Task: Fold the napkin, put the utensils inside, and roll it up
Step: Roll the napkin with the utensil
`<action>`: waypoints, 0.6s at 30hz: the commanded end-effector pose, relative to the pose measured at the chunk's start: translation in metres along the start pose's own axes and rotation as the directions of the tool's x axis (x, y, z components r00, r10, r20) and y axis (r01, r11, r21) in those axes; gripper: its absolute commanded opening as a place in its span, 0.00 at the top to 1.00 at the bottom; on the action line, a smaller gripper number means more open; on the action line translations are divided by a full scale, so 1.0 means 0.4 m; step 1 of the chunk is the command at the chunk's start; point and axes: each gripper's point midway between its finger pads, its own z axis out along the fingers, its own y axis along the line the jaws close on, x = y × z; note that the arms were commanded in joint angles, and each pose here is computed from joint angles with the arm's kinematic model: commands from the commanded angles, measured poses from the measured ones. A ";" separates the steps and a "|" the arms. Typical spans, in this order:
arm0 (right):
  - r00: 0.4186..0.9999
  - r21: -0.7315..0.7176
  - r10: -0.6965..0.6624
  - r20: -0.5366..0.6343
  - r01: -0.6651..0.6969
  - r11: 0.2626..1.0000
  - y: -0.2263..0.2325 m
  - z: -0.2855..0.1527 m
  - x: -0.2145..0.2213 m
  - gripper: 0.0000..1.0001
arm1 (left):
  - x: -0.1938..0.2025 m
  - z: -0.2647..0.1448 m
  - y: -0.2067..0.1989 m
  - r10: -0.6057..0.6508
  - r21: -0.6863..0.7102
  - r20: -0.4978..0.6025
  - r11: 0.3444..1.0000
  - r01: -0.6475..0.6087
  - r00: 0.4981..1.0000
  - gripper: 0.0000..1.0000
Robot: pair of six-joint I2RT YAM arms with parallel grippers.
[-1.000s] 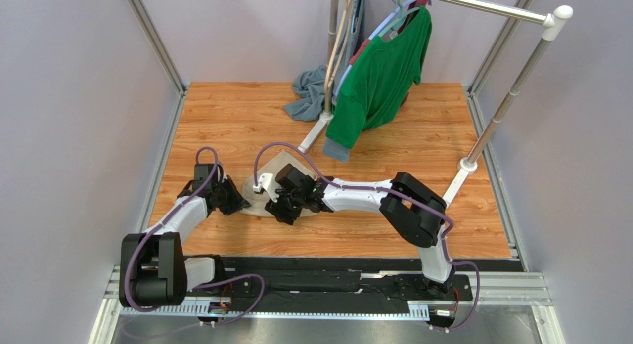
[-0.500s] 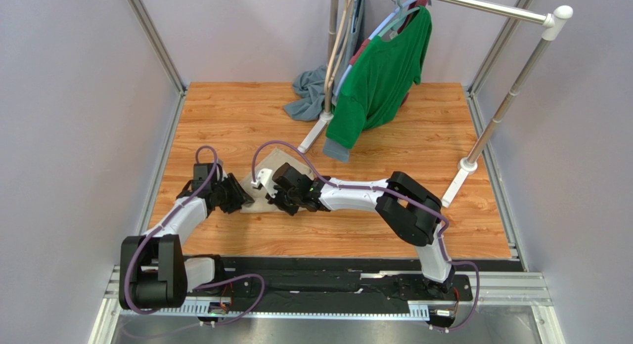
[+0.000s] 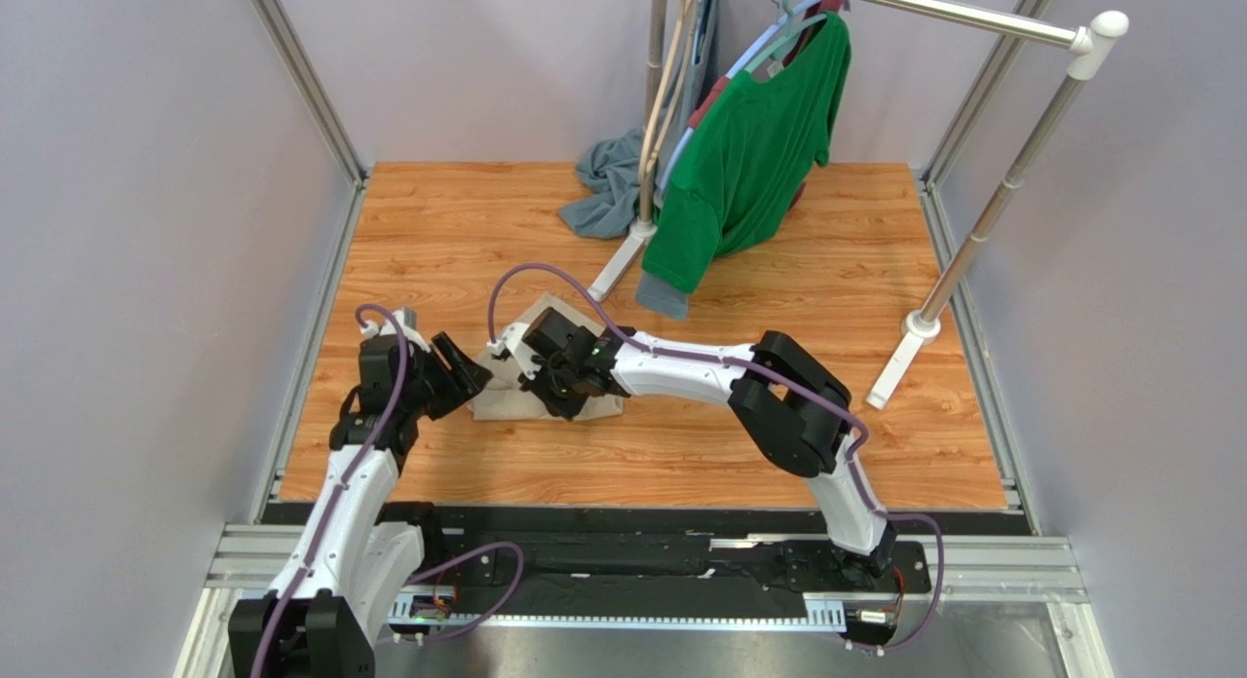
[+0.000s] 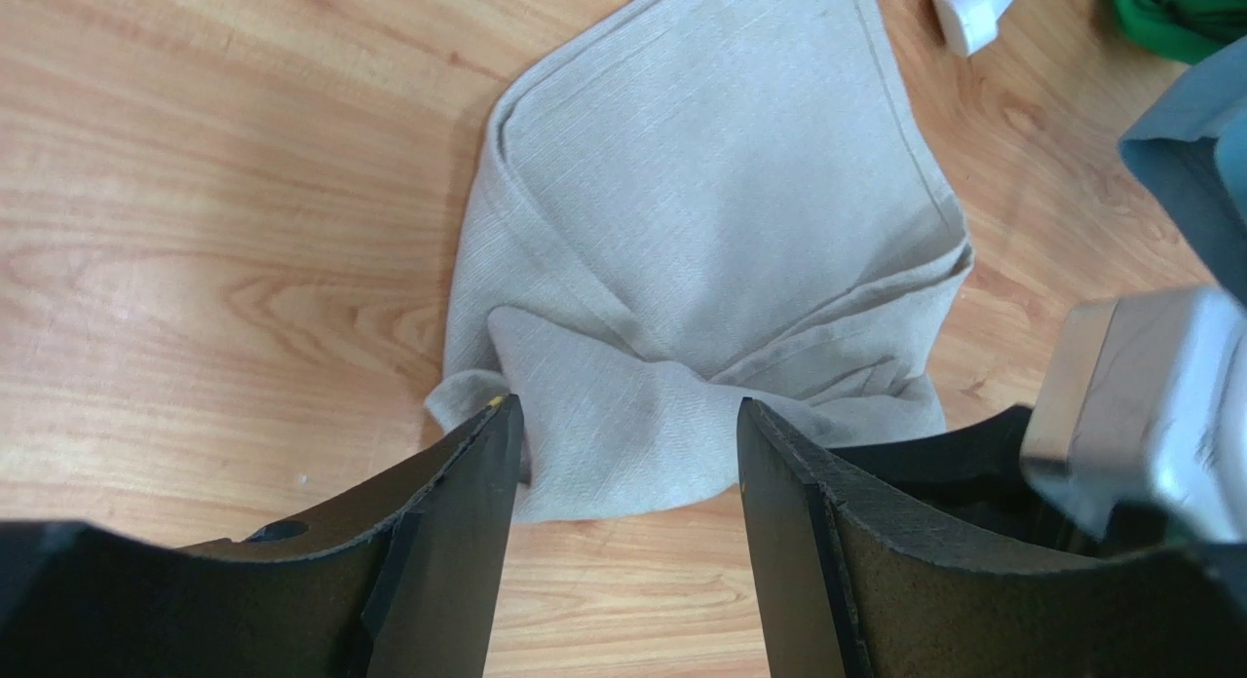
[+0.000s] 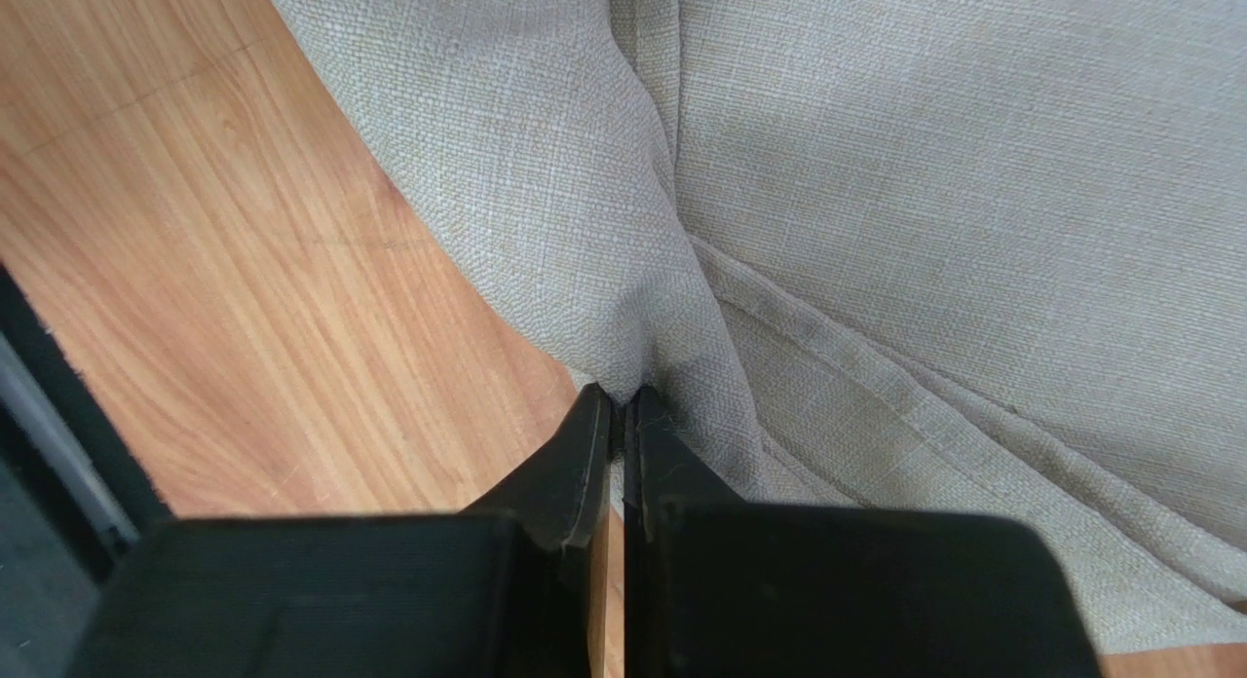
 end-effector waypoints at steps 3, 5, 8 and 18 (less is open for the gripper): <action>0.938 -0.104 0.134 -0.319 -0.175 0.979 0.071 -0.024 0.171 1.00 | 0.038 -0.011 0.026 -0.015 -0.012 -0.003 1.000 0.015 1.000 0.35; 0.933 -0.106 0.158 -0.322 -0.201 0.974 0.072 -0.033 0.158 1.00 | 0.048 -0.013 0.021 -0.014 0.009 -0.008 1.000 0.015 1.000 0.35; 0.924 -0.136 0.184 -0.336 -0.240 0.961 0.077 -0.041 0.145 1.00 | 0.058 -0.017 0.014 -0.017 0.037 -0.009 0.999 0.017 1.000 0.35; 0.886 -0.211 0.301 -0.353 -0.388 0.897 0.053 -0.030 0.102 1.00 | 0.118 -0.021 -0.001 -0.028 0.121 -0.062 0.992 0.035 0.998 0.36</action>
